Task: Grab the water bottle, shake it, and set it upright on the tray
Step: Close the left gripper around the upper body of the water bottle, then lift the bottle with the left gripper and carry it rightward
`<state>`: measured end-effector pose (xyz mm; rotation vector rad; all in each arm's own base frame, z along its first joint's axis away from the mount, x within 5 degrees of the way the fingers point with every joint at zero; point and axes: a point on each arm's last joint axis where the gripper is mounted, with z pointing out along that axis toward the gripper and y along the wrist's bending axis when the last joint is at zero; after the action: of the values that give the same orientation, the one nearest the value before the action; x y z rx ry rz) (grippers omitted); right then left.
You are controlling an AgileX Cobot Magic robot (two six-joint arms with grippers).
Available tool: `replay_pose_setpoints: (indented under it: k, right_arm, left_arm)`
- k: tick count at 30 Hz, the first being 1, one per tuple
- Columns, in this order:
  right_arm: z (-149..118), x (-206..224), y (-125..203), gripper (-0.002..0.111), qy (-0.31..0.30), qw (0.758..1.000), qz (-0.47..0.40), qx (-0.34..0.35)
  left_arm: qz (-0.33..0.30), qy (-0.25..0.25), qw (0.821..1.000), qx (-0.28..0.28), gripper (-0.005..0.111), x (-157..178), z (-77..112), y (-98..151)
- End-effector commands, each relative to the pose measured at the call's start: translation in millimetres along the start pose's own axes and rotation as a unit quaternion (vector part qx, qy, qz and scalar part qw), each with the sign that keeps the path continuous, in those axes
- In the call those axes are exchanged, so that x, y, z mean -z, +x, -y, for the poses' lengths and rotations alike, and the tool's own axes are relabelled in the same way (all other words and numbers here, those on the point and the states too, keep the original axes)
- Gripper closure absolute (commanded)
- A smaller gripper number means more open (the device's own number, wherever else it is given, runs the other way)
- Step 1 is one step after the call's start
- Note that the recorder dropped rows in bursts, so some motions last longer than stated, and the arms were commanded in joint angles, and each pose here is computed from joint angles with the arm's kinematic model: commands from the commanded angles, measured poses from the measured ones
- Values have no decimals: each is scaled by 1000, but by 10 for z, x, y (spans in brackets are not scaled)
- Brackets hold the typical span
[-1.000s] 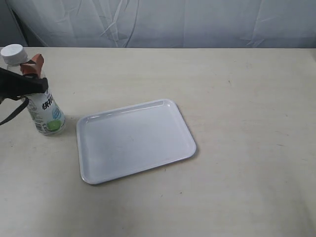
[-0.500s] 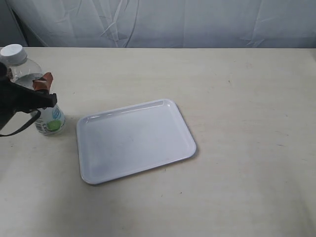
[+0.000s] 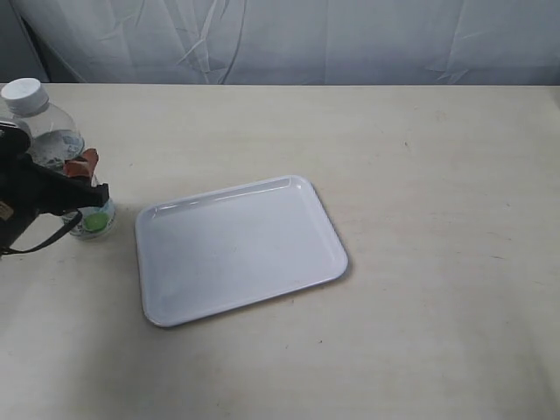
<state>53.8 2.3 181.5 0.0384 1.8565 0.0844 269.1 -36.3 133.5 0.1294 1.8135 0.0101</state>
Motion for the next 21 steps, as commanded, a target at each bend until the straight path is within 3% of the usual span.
replay_pose_setpoints:
  k: [1,2,6,9,15,21]
  right_arm:
    - [3,-3,7,104,2,1000,4,1]
    - [3,-3,7,104,2,1000,4,1]
    - [3,-3,7,104,2,1000,4,1]
    - [3,-3,7,104,2,1000,4,1]
    - [3,-3,7,104,2,1000,4,1]
    - [3,-3,7,104,2,1000,4,1]
  left_arm:
    - [21,14,1000,-5,92,-26,37,-50]
    - [23,32,999,-16,106,-24,70,-53]
    - [50,56,997,-30,106,24,107,-183]
    - [115,50,992,-27,106,205,65,-608]
    - [172,75,982,-8,106,634,29,-1402]
    - [244,220,944,21,107,1154,198,-1926]
